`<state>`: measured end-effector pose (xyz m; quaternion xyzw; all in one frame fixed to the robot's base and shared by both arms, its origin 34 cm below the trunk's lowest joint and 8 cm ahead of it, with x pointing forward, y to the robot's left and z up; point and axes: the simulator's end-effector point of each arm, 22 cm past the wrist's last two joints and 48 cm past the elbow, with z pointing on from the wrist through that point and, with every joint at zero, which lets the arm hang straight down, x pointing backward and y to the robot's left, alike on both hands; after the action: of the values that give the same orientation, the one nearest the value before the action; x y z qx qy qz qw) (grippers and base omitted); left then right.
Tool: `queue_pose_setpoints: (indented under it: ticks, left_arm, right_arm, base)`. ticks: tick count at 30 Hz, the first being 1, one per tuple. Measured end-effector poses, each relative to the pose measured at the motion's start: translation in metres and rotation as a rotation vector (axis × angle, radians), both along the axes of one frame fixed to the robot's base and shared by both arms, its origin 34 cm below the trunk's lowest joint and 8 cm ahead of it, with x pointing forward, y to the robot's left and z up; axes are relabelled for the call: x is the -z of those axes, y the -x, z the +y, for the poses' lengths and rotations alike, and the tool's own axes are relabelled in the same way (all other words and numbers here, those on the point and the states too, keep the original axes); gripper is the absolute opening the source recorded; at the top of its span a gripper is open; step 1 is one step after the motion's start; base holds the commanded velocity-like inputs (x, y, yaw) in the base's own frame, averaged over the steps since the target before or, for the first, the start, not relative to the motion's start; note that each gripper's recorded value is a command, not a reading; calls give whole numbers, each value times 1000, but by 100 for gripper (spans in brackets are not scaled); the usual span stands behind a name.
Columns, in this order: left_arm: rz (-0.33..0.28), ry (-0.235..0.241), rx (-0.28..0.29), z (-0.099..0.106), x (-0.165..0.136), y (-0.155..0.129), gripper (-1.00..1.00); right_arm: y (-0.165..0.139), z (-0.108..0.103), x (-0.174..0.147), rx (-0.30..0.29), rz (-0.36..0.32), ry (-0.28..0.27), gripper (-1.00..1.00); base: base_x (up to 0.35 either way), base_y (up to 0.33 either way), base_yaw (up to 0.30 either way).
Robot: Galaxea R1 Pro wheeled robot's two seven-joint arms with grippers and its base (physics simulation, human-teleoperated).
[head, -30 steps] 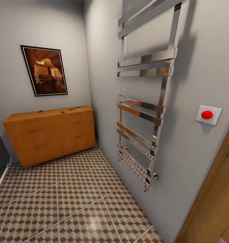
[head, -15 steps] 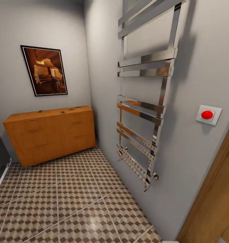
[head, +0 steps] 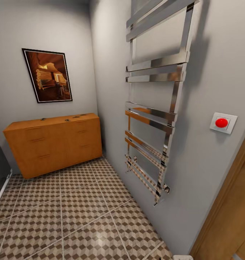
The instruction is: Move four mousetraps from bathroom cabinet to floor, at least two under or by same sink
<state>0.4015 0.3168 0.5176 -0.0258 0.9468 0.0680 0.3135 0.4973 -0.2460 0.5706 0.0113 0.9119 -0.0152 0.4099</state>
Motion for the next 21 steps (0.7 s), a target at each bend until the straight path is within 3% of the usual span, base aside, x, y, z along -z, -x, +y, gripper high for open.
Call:
queue_pose_setpoints:
  ticks: [21]
  left_arm:
    - [-6,-3,2,2,4,8,100]
  right_arm:
    - [0,-3,0,11,-3,3,100]
  base:
    - [0,0,0]
